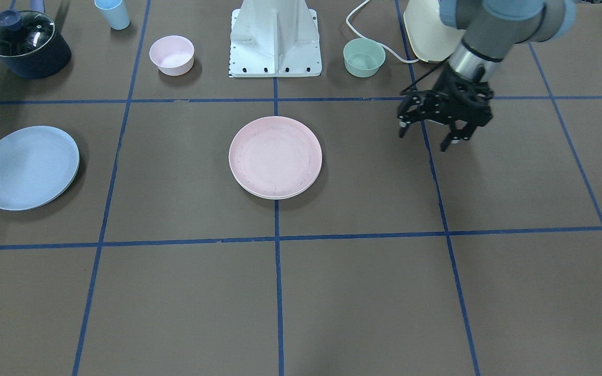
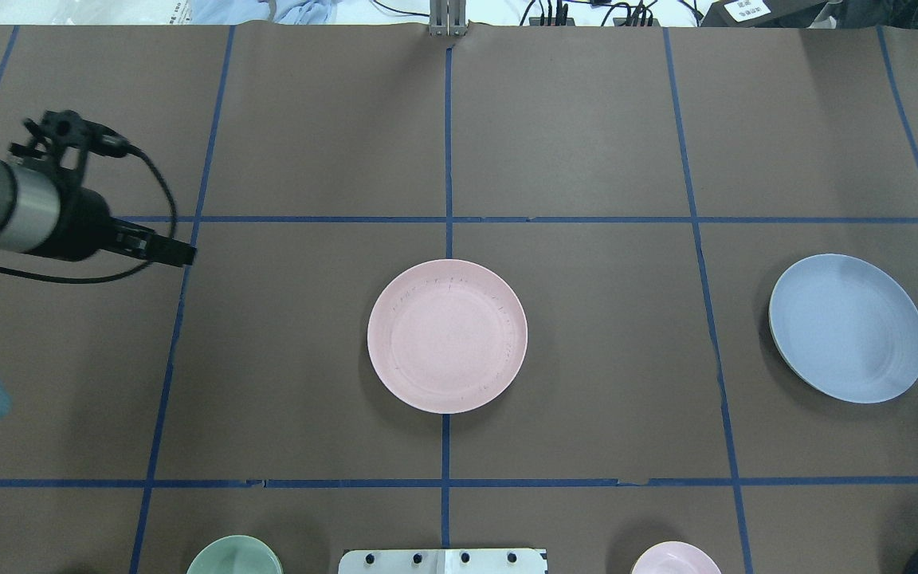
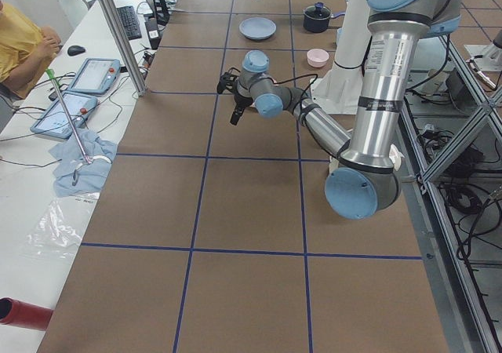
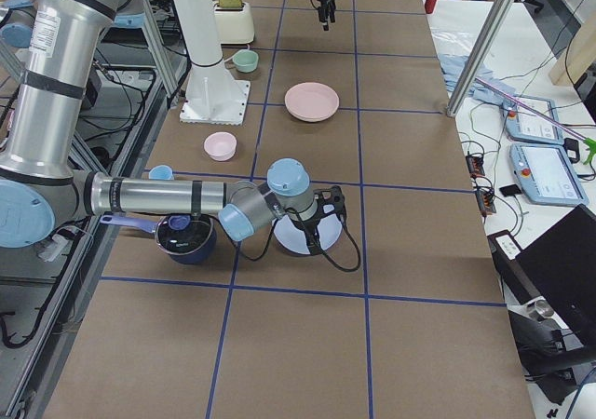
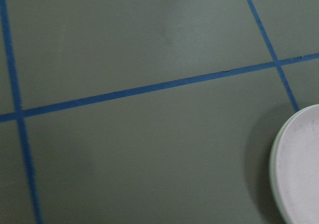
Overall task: Stack three plates with pink and blue
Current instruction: 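Open the left gripper and withdraw it while the right gripper reaches the blue plate, then grasp the rim of the light blue plate with the right gripper and lift, then carry the blue plate over the pink plate and lower it on top, then open the right gripper and withdraw it away from the stack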
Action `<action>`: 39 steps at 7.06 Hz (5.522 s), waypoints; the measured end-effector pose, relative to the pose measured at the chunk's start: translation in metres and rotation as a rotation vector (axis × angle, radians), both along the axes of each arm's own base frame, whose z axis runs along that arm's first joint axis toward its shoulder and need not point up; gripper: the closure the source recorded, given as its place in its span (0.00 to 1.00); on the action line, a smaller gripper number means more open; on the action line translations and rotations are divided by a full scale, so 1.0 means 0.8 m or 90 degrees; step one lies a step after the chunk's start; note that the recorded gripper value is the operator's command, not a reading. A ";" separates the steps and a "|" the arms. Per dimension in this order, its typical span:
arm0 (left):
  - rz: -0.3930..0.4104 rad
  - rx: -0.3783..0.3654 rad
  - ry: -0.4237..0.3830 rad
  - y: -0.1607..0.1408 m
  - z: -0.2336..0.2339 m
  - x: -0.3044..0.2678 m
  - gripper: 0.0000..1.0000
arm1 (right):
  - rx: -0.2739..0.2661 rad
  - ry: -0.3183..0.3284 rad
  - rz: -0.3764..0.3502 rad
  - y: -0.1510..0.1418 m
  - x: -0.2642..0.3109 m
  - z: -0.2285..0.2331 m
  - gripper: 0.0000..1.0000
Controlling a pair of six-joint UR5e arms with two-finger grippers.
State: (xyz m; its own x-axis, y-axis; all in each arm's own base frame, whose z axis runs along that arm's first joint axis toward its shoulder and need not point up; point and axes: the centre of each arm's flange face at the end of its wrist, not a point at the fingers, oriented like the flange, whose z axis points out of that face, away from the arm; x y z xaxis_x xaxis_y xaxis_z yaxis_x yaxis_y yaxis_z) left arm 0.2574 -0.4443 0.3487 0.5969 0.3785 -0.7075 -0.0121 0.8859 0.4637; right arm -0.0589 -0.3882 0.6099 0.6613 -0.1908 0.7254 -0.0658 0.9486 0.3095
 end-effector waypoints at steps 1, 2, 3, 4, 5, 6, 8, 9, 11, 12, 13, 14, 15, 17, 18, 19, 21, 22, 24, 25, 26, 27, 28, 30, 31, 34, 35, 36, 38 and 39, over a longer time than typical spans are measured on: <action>0.012 0.040 -0.035 -0.013 0.032 -0.061 0.00 | 0.014 -0.001 0.013 0.013 -0.026 0.032 0.03; 0.017 0.062 -0.059 -0.015 0.056 -0.101 0.00 | 0.024 0.002 0.026 0.026 -0.048 0.062 0.11; 0.018 0.067 -0.070 -0.013 0.069 -0.120 0.00 | 0.023 0.001 0.034 0.036 -0.071 0.080 0.26; 0.017 0.068 -0.073 -0.011 0.074 -0.128 0.00 | 0.021 0.000 0.038 0.042 -0.090 0.086 0.47; 0.017 0.068 -0.074 -0.011 0.075 -0.130 0.00 | 0.021 -0.002 0.038 0.045 -0.098 0.089 0.65; 0.016 0.067 -0.074 -0.010 0.076 -0.130 0.00 | 0.019 -0.002 0.038 0.048 -0.099 0.091 0.67; 0.015 0.065 -0.074 -0.010 0.076 -0.130 0.00 | 0.009 0.005 0.039 0.051 -0.098 0.104 1.00; 0.015 0.064 -0.074 -0.010 0.077 -0.130 0.00 | 0.007 0.007 0.039 0.051 -0.098 0.107 1.00; 0.015 0.063 -0.074 -0.011 0.078 -0.130 0.00 | 0.018 -0.005 0.037 0.045 -0.104 0.091 1.00; 0.015 0.062 -0.075 -0.011 0.079 -0.130 0.00 | 0.024 -0.026 0.030 0.037 -0.106 0.065 1.00; 0.015 0.062 -0.075 -0.011 0.080 -0.130 0.00 | 0.017 -0.056 0.022 0.022 -0.104 0.029 1.00; 0.016 0.062 -0.076 -0.011 0.080 -0.130 0.00 | 0.001 -0.082 0.025 0.000 -0.105 -0.022 1.00; 0.017 0.062 -0.077 -0.010 0.083 -0.131 0.00 | -0.029 -0.111 0.048 -0.030 -0.118 -0.092 1.00; 0.006 0.054 -0.084 -0.007 0.093 -0.148 0.00 | -0.080 -0.185 0.085 -0.075 -0.182 -0.224 1.00; -0.002 0.051 -0.087 -0.008 0.098 -0.158 0.00 | -0.090 -0.218 0.093 -0.080 -0.229 -0.276 1.00; -0.006 0.053 -0.092 -0.010 0.101 -0.168 0.00 | -0.094 -0.241 0.103 -0.073 -0.283 -0.320 1.00; -0.007 0.059 -0.098 -0.011 0.103 -0.176 0.00 | -0.093 -0.240 0.129 -0.035 -0.400 -0.400 1.00; -0.007 0.060 -0.099 -0.011 0.104 -0.177 0.00 | -0.091 -0.226 0.137 -0.012 -0.449 -0.433 1.00; -0.007 0.059 -0.100 -0.011 0.105 -0.177 0.00 | -0.078 -0.195 0.142 0.029 -0.512 -0.452 1.00; -0.007 0.059 -0.100 -0.011 0.105 -0.177 0.00 | -0.076 -0.183 0.142 0.038 -0.527 -0.447 0.01; -0.006 0.059 -0.100 -0.011 0.105 -0.176 0.00 | -0.076 -0.174 0.139 0.044 -0.536 -0.440 0.00; -0.006 0.058 -0.100 -0.011 0.105 -0.176 0.00 | -0.072 -0.167 0.140 0.047 -0.541 -0.435 0.00; -0.002 0.056 -0.096 -0.011 0.106 -0.175 0.00 | -0.067 -0.164 0.143 0.048 -0.544 -0.435 0.00; 0.008 0.044 -0.086 -0.007 0.110 -0.176 0.00 | -0.069 -0.147 0.146 0.028 -0.531 -0.447 0.00; 0.005 0.033 -0.088 -0.004 0.119 -0.180 0.00 | -0.076 -0.118 0.134 -0.004 -0.507 -0.459 0.00; -0.043 -0.043 -0.124 0.008 0.190 -0.250 0.00 | -0.049 -0.015 0.029 -0.123 -0.357 -0.438 0.00; -0.038 -0.054 -0.157 0.009 0.209 -0.289 0.00 | -0.034 0.008 -0.011 -0.152 -0.296 -0.411 0.00; -0.011 -0.059 -0.201 0.012 0.229 -0.340 0.00 | -0.016 0.027 -0.050 -0.173 -0.230 -0.374 0.00; 0.023 -0.094 -0.223 0.033 0.259 -0.404 0.00 | 0.001 0.052 -0.107 -0.180 -0.111 -0.287 0.00; 0.032 -0.116 -0.201 0.043 0.272 -0.411 0.00 | -0.008 0.055 -0.123 -0.165 -0.055 -0.232 0.00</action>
